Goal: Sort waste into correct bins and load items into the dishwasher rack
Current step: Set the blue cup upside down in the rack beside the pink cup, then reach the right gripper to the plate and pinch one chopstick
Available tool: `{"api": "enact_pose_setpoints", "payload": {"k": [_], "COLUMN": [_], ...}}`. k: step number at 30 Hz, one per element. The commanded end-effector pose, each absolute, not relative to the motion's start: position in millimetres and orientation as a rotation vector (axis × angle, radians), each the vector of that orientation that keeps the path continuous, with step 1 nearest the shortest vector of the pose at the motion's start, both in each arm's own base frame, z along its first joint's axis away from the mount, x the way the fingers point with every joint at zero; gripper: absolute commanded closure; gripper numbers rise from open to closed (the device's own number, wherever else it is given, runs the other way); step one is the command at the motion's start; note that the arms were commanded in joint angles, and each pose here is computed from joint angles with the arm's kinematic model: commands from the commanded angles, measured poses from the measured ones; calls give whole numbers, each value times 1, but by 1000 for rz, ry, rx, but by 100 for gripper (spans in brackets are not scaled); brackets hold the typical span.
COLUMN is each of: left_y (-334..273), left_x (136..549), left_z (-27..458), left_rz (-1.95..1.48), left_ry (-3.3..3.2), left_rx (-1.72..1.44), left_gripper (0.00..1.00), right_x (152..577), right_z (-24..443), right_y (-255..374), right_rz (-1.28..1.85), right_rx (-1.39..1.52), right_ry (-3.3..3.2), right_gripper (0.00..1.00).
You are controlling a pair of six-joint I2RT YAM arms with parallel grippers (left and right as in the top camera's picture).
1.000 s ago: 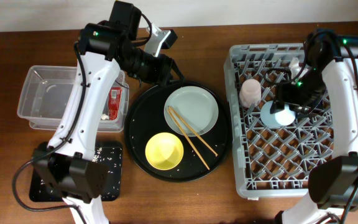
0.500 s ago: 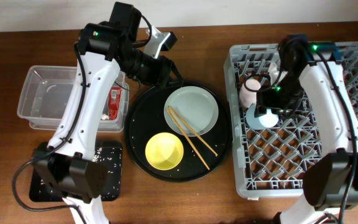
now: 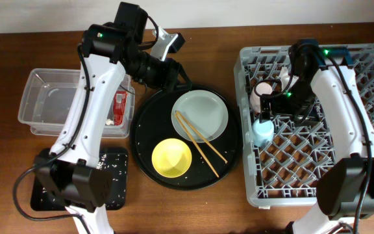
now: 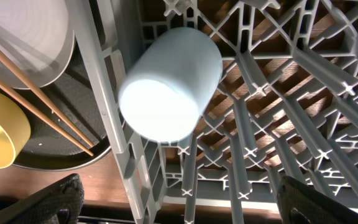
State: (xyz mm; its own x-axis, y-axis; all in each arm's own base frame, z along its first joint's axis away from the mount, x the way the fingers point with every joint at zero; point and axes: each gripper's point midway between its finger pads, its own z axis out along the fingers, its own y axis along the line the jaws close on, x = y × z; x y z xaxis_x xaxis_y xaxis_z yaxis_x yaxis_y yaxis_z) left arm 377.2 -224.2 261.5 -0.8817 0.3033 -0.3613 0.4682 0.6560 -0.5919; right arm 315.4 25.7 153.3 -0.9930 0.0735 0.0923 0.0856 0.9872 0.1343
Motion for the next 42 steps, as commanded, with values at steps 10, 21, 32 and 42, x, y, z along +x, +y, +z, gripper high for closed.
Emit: {"api": "enact_pose_setpoints", "payload": {"k": [10,21,32,42], "left_y": [-108,-21,-21,-21], "left_x": [424,425,425,425], "left_z": [242,237,237,237], "left_rz": [-669,-615,-615,-615], "left_ry": [2772,2788,2788,2788], "left_rx": [81,-221,-221,-221], "left_gripper": [57,0,0,0], "right_x": [327,313,322,323], "right_z": [198,100,54,55], "right_y": [134,198,213,224], "right_rz": [-382,-105,-218,-309], "right_rx": [584,990,1033,1048], "right_ry": [-3163,-3097,-3174,-3178], "right_gripper": [23,46,56,56]}}
